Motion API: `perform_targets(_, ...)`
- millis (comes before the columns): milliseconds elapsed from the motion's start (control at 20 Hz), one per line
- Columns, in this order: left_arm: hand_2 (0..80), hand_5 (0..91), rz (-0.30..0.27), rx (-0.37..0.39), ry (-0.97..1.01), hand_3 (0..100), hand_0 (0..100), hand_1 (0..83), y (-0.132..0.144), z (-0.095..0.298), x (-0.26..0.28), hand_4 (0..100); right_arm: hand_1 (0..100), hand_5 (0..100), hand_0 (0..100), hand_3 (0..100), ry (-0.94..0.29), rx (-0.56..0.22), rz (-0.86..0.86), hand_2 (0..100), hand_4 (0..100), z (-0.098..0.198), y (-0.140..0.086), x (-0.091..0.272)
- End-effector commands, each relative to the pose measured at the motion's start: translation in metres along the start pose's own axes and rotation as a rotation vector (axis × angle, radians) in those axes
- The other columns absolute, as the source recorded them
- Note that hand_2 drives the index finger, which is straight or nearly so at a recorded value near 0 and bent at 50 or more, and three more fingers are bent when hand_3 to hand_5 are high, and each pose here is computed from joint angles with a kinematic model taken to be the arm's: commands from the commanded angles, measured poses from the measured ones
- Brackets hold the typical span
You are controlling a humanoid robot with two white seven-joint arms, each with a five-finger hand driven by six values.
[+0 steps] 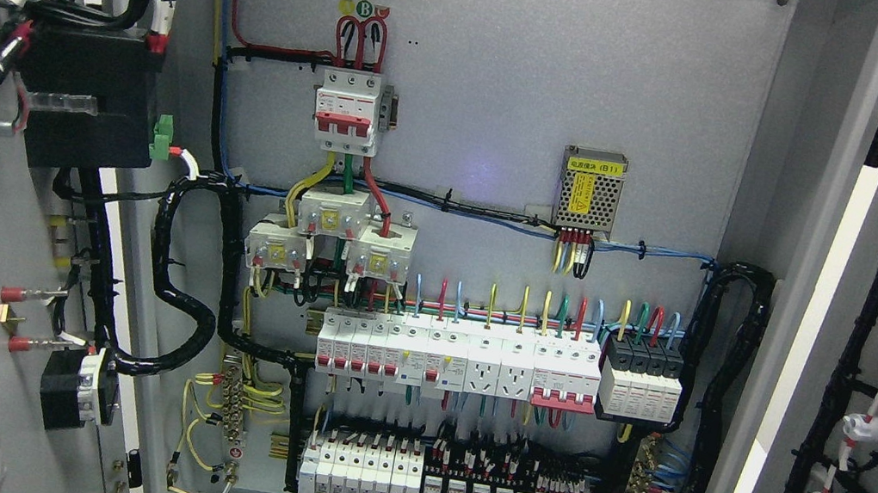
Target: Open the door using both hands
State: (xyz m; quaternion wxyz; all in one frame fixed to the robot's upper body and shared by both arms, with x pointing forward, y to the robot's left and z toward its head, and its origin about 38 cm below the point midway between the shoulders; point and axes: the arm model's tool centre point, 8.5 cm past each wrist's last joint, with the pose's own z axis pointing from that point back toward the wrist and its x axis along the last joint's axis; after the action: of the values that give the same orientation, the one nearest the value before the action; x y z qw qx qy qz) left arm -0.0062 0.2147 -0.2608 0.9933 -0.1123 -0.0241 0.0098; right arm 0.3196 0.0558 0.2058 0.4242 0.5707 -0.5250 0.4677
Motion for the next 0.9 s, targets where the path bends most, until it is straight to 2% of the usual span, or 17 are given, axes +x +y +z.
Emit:
perform_targets(0, 0.0, 0.0, 0.003, 0.001, 0.008, 0, 0, 0.0, 0.000, 0.001, -0.008, 3, 0, 0, 11, 0, -0.004, 0.005, 0.004, 0, 0, -0.010, 0.001, -0.001)
perform_targets(501, 0.0, 0.0, 0.003, 0.001, 0.008, 0, 0, 0.0, 0.000, 0.001, -0.008, 3, 0, 0, 11, 0, -0.024, -0.240, -0.016, 0, 0, 0.031, -0.044, 0.000)
perform_targets(651, 0.0, 0.0, 0.003, 0.001, 0.007, 0, 0, 0.0, 0.000, 0.001, -0.007, 3, 0, 0, 11, 0, -0.038, -0.345, -0.014, 0, 0, 0.044, -0.058, 0.004)
perform_targets(851, 0.0, 0.0, 0.005, -0.001, 0.017, 0, 0, 0.0, 0.000, 0.001, -0.009, 3, 0, 0, 11, 0, -0.024, -0.492, -0.039, 0, 0, 0.065, -0.064, -0.008)
